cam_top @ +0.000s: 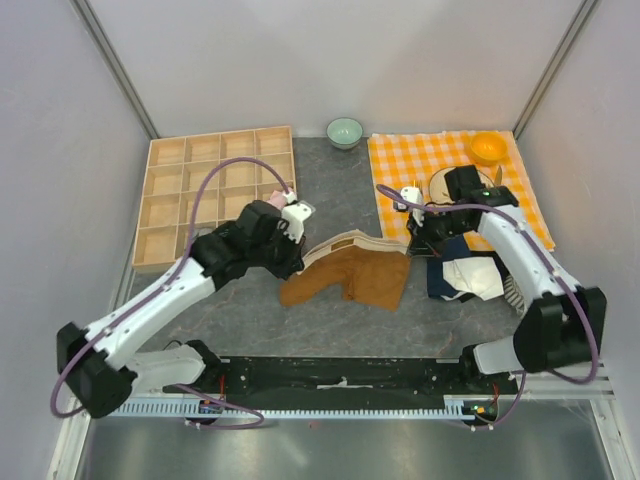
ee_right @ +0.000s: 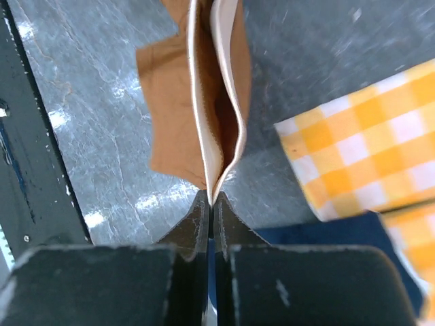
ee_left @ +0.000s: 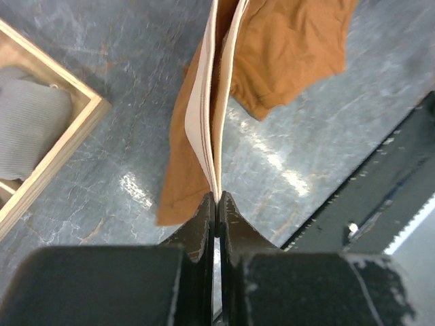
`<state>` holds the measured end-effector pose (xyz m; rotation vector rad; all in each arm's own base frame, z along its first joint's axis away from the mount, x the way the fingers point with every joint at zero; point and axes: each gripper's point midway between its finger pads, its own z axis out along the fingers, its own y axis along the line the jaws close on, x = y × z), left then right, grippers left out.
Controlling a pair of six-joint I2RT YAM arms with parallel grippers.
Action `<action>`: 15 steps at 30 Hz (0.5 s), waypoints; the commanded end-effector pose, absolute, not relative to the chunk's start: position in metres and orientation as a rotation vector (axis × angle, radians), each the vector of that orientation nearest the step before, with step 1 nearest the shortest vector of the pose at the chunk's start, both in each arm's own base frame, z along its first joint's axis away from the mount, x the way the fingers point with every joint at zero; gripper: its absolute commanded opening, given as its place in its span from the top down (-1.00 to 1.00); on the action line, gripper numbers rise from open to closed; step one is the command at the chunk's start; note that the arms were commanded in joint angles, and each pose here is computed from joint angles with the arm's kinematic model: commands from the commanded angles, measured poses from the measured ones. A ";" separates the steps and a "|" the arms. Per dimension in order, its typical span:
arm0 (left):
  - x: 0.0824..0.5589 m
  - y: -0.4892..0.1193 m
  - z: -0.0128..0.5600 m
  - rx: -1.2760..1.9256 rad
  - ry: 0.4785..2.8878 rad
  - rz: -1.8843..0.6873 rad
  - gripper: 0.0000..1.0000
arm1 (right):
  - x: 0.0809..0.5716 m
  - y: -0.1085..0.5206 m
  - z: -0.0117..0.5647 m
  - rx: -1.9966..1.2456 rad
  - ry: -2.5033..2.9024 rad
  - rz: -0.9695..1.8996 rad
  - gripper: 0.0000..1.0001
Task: Roll the underwear
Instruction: Flatten out the underwear at the center of the board.
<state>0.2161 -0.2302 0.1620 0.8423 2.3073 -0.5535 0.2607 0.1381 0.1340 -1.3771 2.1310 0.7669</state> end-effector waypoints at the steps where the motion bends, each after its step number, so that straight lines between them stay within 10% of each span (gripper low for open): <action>1: 0.183 -0.224 0.234 0.784 2.184 -0.728 0.97 | 0.231 0.136 0.212 -1.535 1.868 0.653 1.00; 15: 0.109 -0.196 0.330 0.742 1.992 -0.985 0.97 | 0.133 0.153 0.304 -1.549 1.538 0.668 1.00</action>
